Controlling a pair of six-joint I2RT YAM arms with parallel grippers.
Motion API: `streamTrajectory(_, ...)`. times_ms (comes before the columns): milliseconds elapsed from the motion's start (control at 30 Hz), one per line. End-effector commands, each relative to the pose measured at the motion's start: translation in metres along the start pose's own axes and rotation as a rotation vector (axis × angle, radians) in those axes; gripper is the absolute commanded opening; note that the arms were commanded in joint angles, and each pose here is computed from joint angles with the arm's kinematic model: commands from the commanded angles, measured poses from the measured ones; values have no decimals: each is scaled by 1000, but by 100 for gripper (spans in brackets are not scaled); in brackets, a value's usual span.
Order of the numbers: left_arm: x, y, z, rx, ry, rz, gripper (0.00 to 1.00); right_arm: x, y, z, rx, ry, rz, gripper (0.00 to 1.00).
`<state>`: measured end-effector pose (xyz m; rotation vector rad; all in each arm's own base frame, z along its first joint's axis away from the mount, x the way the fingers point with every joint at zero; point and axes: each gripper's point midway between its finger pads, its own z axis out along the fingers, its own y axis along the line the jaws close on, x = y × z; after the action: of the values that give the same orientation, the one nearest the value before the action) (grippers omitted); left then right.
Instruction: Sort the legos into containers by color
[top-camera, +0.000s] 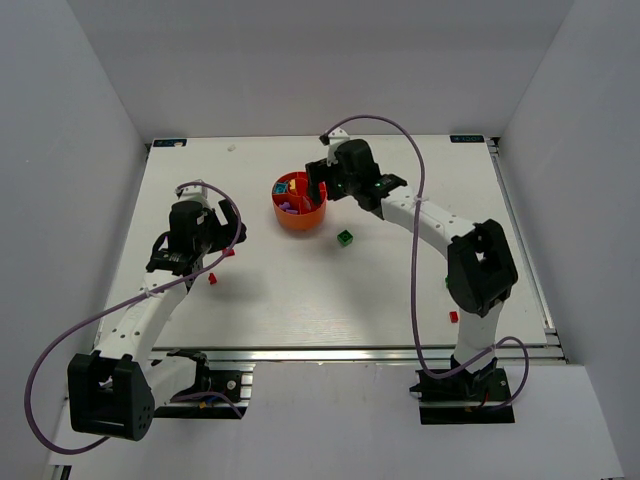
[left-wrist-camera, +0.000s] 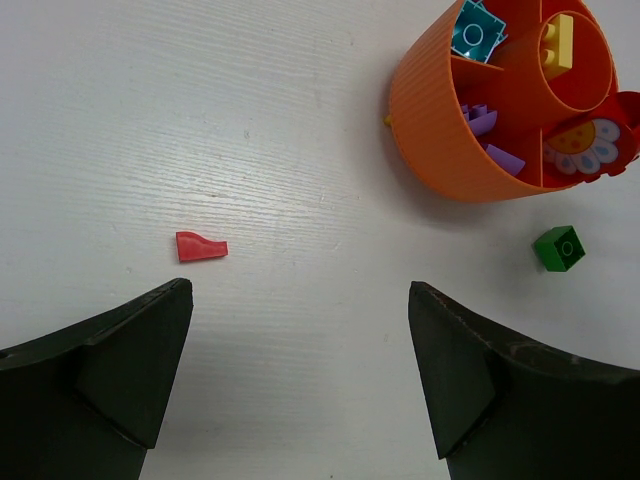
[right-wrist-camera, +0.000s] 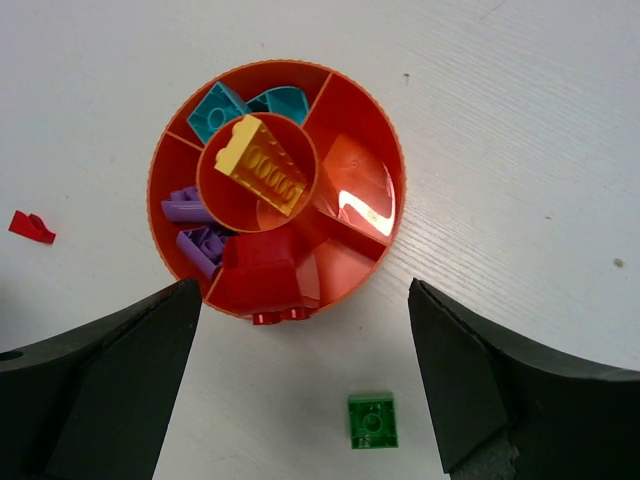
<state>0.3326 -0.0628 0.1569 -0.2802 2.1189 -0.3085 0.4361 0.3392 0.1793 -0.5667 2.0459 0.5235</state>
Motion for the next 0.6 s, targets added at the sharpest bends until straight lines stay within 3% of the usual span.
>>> streamTrajectory(0,-19,-11,-7,35,-51,4,98,-30,16,0,-2,-92,-14,89)
streamTrajectory(333,-20,-11,-7,37,-52,2,98,-9,18,19,2,-27,-55,86)
streamTrajectory(567,-21,-12,-8,38,-56,4,98,-9,14,28,20,-26,-105,68)
